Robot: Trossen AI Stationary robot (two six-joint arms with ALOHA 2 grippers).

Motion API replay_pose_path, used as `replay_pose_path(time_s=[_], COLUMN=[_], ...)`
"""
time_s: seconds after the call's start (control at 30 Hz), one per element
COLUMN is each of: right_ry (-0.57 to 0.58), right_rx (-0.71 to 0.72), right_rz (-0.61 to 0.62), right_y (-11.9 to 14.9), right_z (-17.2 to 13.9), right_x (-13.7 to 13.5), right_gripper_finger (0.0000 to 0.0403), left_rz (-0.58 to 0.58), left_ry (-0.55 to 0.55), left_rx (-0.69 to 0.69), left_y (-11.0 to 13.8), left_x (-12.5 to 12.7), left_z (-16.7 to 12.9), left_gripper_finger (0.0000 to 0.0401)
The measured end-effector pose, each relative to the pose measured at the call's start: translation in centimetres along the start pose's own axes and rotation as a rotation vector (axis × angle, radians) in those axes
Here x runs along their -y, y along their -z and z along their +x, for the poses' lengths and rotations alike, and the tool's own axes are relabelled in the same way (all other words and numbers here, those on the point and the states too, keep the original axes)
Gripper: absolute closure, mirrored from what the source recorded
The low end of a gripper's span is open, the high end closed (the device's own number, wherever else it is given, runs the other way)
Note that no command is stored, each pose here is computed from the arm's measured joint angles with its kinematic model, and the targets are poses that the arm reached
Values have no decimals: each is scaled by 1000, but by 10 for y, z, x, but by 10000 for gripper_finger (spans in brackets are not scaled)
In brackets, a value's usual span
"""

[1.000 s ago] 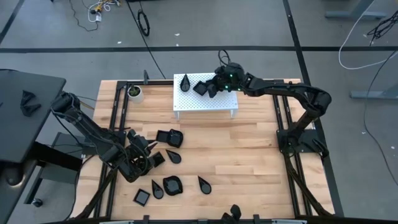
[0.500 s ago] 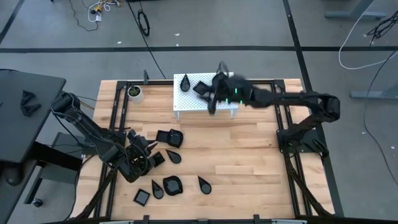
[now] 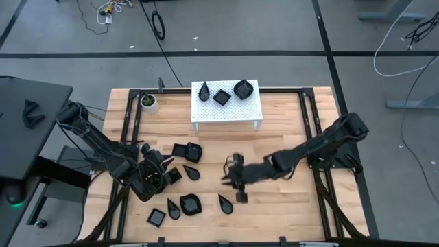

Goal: Pick & Place Mini shaped plates
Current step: Stack the black leaf-shaped plate on top of the other black leaf-shaped plate on the shelf

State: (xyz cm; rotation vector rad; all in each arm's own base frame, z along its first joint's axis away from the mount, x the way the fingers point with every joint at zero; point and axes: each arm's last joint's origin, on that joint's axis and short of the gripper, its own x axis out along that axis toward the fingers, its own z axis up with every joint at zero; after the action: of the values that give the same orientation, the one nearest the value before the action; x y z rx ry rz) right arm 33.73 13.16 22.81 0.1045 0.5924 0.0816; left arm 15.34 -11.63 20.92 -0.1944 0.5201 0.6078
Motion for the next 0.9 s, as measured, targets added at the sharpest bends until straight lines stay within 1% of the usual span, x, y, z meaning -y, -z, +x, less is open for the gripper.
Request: replay_pose_path(time_s=[0.1,0.2,0.3,0.43,0.57,0.67,0.8,0.9], right_ry=[-5,-40,-69,-43,-6,-46,-59,-58], right_rx=[-59,-78,-78,-94,-137,-140,-161,-189], right_rz=[97,189,236,243,227,226,206,222], right_y=[16,27,27,11,-5,-15,-10,-1], right_z=[17,43,69,100,128,145,164,172], right_x=[-5,0,4,8,13,15,14,14], right_gripper_finger=[312,285,255,225,209,206,206,208], left_rz=[-3,-16,-46,-81,-112,-121,-121,-125], left_ry=[2,12,34,76,135,167,195,215], left_rx=[0,-3,-4,-46,-93,-92,-80,-72], left_y=[0,0,-1,-1,0,1,3,5], left_x=[0,2,5,9,14,17,19,21], left_z=[0,0,0,-1,-3,-7,-12,-15], left_gripper_finger=[328,328,328,328,328,328,328,328])
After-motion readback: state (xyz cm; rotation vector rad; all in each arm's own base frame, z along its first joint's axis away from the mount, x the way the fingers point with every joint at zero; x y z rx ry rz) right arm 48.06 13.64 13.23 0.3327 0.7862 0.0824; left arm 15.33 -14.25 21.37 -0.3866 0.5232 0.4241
